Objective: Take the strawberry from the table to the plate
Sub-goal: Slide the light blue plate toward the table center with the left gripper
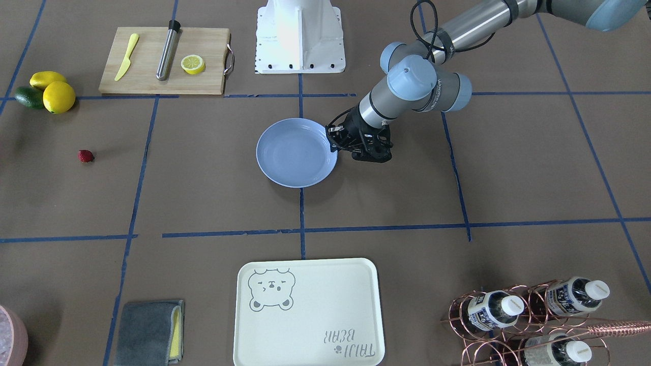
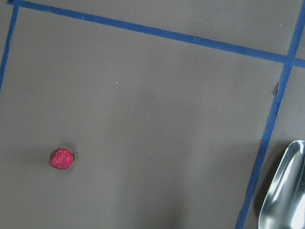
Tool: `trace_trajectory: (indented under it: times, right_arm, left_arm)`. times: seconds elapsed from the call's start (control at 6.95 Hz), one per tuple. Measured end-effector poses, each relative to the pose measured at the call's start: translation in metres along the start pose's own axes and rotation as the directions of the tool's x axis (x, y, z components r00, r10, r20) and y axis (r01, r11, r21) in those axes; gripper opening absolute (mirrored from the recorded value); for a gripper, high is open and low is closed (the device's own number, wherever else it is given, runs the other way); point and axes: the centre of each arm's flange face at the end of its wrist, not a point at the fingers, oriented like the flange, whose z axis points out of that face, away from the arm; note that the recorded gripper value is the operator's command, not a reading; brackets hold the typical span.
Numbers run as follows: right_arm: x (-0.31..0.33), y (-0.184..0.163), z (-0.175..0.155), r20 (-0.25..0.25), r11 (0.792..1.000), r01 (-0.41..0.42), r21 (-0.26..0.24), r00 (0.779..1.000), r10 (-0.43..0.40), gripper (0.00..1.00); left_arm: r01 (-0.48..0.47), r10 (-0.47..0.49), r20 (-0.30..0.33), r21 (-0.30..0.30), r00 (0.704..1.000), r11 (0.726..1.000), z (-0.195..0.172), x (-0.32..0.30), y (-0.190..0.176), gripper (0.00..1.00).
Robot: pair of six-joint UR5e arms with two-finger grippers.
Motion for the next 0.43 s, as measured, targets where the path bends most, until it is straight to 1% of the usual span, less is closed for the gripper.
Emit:
trace_trajectory:
  times: [0.14,0.29,0.43]
  right_arm:
    - [-0.0001,-0.0002,-0.0001,0.0,1.0,0.001,0.0,1.0,-0.001,1.0]
    - [-0.0003,-0.0003,0.0002,0.0,1.0,0.001,0.0,1.0,-0.001,1.0]
    - [-0.0011,-0.0005,0.0008,0.001,1.0,0.003,-0.002,1.0,-0.003,1.0]
  left_arm:
    - [0.0,0.0,0.003,0.001,1.0,1.0,0.0014,-0.0006,0.0001,0.55]
    - [0.0,0.0,0.004,0.005,1.0,1.0,0.002,-0.001,0.0003,0.92]
    - [-0.001,0.001,0.006,0.019,1.0,1.0,0.0019,-0.002,-0.0008,0.92]
